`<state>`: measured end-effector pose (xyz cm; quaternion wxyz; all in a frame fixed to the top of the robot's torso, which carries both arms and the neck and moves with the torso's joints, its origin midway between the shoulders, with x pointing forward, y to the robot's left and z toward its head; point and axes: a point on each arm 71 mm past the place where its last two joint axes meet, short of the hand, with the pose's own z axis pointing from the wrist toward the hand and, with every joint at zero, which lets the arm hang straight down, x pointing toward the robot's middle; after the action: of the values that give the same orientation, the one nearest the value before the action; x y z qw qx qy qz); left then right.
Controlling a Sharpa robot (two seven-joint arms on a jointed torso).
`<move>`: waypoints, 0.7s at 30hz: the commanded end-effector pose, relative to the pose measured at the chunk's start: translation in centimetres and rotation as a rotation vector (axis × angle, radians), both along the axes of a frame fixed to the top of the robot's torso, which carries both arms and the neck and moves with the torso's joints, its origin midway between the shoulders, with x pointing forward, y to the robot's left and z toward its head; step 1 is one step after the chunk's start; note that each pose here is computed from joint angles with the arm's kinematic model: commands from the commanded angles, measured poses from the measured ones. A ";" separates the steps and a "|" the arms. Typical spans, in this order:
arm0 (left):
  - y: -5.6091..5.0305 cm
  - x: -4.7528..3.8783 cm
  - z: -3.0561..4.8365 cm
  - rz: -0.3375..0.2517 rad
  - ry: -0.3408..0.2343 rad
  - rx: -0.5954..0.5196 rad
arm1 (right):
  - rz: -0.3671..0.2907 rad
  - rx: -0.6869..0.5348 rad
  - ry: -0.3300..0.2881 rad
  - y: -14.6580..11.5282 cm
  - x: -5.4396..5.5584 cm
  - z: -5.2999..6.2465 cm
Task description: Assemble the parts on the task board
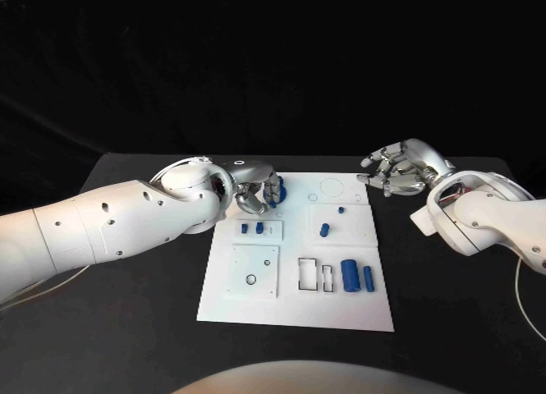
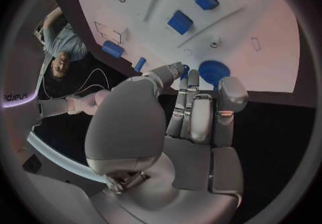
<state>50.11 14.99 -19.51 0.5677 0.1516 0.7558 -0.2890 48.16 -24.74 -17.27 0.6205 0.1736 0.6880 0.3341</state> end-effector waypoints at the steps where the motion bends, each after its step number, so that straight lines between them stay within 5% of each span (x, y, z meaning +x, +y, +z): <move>1: 0.6 0.07 -0.07 0.019 0.039 -0.015 | 0.015 -0.015 0.004 0.1 0.0 -0.1; 11: 2.6 0.59 -0.77 0.063 0.088 0.036 | 0.015 -0.021 0.002 0.0 -0.1 -0.1; 21: 3.2 0.77 -1.16 0.073 0.112 0.062 | 0.017 -0.025 0.001 0.1 -0.1 -0.1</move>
<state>50.97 18.29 -20.45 0.5442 0.1234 0.7897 -0.2548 48.13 -24.80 -17.31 0.6215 0.1698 0.6893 0.3314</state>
